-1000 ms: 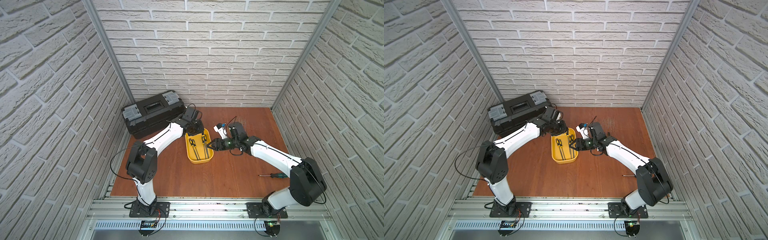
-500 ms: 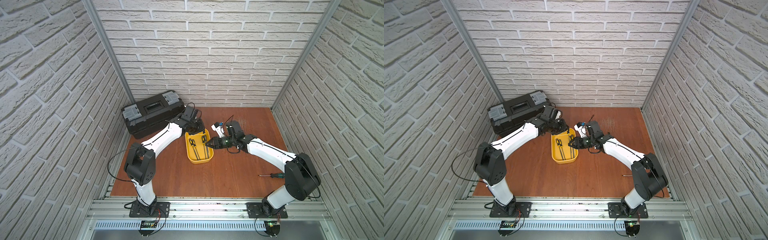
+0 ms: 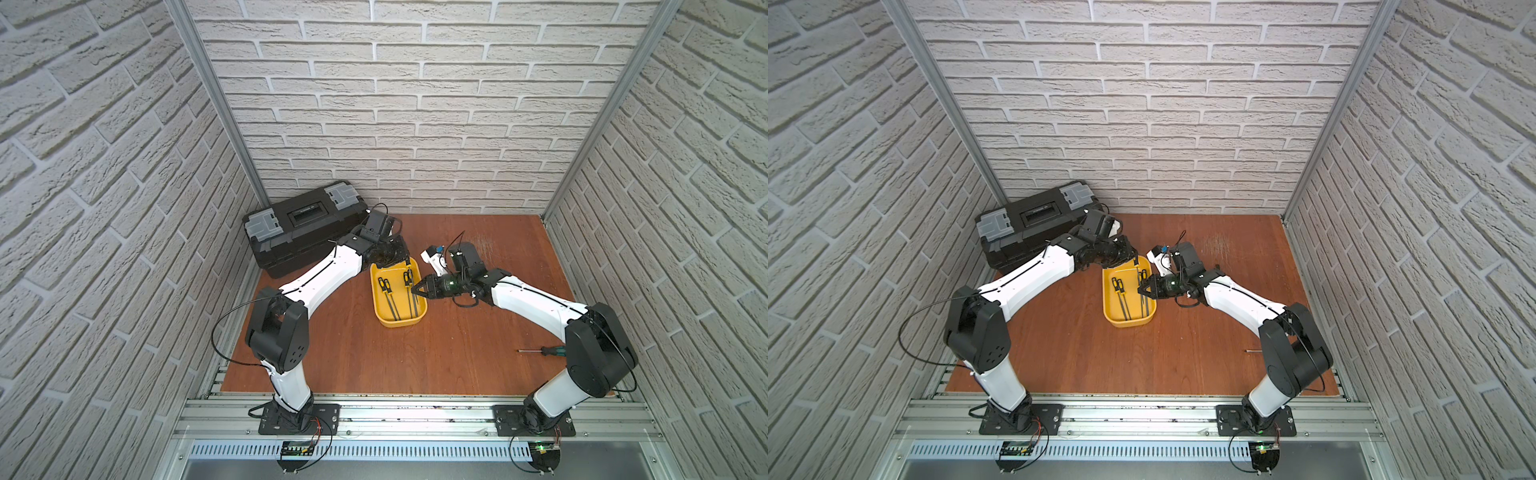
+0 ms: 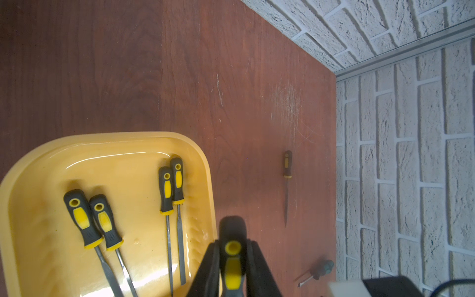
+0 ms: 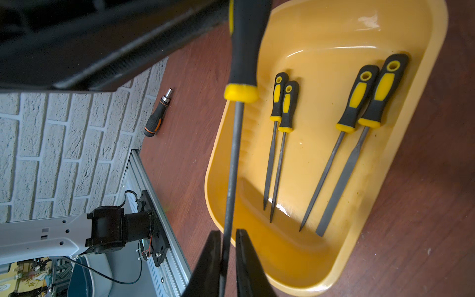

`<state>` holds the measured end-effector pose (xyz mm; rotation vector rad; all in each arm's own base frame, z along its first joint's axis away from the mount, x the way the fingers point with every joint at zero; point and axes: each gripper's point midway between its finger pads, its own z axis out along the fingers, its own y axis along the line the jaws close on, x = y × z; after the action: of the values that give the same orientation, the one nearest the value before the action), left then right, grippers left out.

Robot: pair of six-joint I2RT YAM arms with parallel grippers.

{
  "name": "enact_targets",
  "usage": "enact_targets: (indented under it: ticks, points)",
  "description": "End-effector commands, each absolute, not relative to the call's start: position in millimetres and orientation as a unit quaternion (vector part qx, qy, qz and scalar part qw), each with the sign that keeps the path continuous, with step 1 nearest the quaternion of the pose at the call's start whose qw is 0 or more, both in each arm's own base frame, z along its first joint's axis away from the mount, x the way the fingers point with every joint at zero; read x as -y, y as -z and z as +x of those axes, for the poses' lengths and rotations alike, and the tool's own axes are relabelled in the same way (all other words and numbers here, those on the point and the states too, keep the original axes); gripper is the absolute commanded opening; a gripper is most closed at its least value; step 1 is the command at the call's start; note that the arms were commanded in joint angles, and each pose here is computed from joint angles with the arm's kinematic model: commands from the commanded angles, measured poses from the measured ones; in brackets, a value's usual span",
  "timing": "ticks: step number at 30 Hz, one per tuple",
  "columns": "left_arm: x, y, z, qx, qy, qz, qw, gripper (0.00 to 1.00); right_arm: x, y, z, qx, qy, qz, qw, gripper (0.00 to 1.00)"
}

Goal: Take the file tool out of the storage box
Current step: Pick up the file tool from the storage box.

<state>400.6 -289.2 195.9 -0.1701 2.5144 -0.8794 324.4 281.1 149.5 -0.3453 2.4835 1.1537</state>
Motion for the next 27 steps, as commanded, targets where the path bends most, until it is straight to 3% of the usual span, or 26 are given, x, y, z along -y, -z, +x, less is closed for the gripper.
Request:
enact_targets:
  ticks: [1, 7, 13, 27]
  points:
    - [290, -213, 405, -0.903, 0.340, -0.058, 0.255, 0.14, -290, -164, 329, -0.871, -0.422, -0.142, 0.207, 0.13]
    - [290, -211, 406, -0.904, 0.339, -0.058, 0.254, 0.13, -288, -163, 329, -0.875, -0.414, -0.142, 0.207, 0.03]
    - [290, -207, 406, -0.906, 0.336, -0.055, 0.251, 0.16, -285, -163, 328, -0.880, -0.403, -0.144, 0.208, 0.03]
    - [278, -215, 408, -0.910, 0.318, -0.037, 0.264, 0.63, -248, -162, 322, -0.908, -0.322, -0.140, 0.230, 0.03]
